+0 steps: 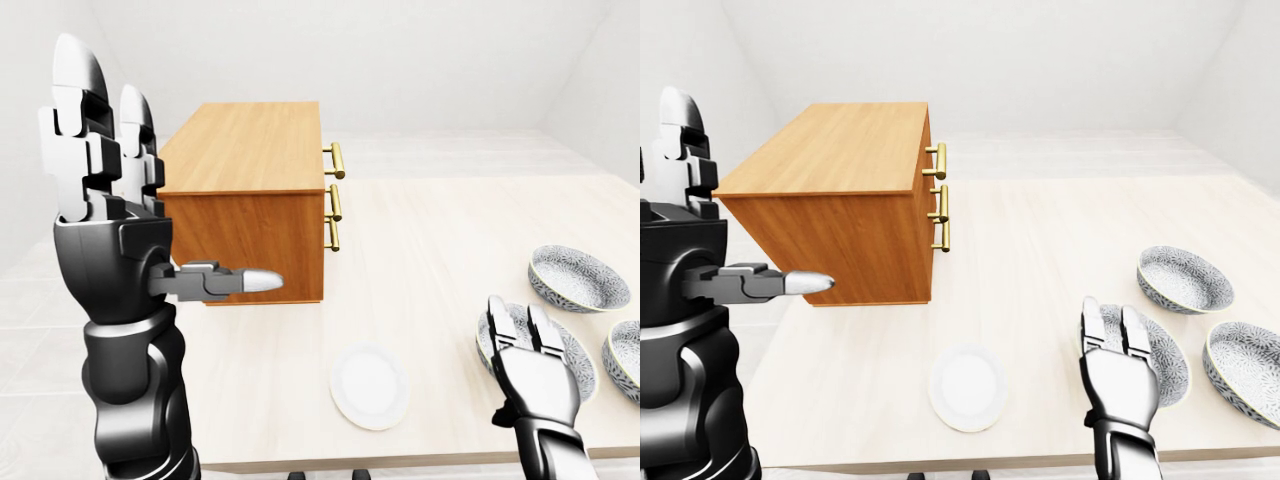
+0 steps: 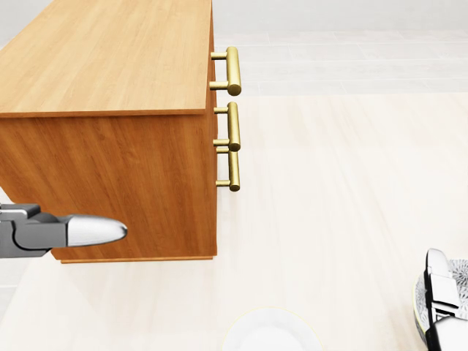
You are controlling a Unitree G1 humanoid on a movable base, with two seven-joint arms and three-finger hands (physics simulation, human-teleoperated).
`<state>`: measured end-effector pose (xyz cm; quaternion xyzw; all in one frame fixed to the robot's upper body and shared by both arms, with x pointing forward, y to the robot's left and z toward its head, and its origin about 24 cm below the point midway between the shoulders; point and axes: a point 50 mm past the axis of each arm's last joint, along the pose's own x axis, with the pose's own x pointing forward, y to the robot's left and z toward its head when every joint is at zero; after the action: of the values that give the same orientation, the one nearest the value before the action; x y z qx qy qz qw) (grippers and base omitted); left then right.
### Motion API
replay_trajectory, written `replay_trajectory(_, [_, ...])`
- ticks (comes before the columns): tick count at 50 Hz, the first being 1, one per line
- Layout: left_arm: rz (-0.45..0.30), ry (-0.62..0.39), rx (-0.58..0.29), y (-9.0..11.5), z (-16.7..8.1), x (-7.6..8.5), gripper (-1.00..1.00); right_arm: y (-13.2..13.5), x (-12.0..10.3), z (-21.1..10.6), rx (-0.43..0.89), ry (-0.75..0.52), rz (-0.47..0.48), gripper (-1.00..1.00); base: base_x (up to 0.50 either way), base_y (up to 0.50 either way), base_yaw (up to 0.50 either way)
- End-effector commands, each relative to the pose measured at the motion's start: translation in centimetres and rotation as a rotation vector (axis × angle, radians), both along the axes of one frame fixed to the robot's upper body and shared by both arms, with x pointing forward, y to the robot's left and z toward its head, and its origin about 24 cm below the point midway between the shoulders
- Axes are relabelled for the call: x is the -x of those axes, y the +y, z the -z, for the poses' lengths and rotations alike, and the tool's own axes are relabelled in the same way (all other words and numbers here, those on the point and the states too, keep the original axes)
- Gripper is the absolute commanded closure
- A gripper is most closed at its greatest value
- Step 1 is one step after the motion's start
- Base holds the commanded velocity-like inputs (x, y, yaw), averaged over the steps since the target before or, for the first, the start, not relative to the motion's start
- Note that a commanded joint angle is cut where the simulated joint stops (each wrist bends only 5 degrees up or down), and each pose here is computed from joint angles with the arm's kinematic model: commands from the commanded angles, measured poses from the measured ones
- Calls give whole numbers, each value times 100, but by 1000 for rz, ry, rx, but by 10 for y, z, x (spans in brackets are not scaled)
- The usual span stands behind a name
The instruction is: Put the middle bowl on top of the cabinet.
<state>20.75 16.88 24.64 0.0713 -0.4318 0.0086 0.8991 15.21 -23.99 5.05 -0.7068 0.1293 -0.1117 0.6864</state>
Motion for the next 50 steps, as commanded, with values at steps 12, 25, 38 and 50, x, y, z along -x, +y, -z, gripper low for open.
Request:
replay_trajectory(12, [6, 9, -13, -2, 1, 0, -100, -12, 2, 13, -2, 17, 54, -100, 0, 0, 0])
replay_trajectory(25, [10, 3, -16, -3, 1, 0, -100, -19, 3, 22, -1, 37, 86, -100, 0, 0, 0])
replay_trajectory(38, [17, 20, -24, -4, 3, -2, -100, -24, -4, 26, -8, 44, 96, -100, 0, 0, 0])
replay_trajectory(50, [22, 22, -29, -5, 4, -2, -100, -31, -1, 35, -17, 40, 128, 100, 0, 0, 0])
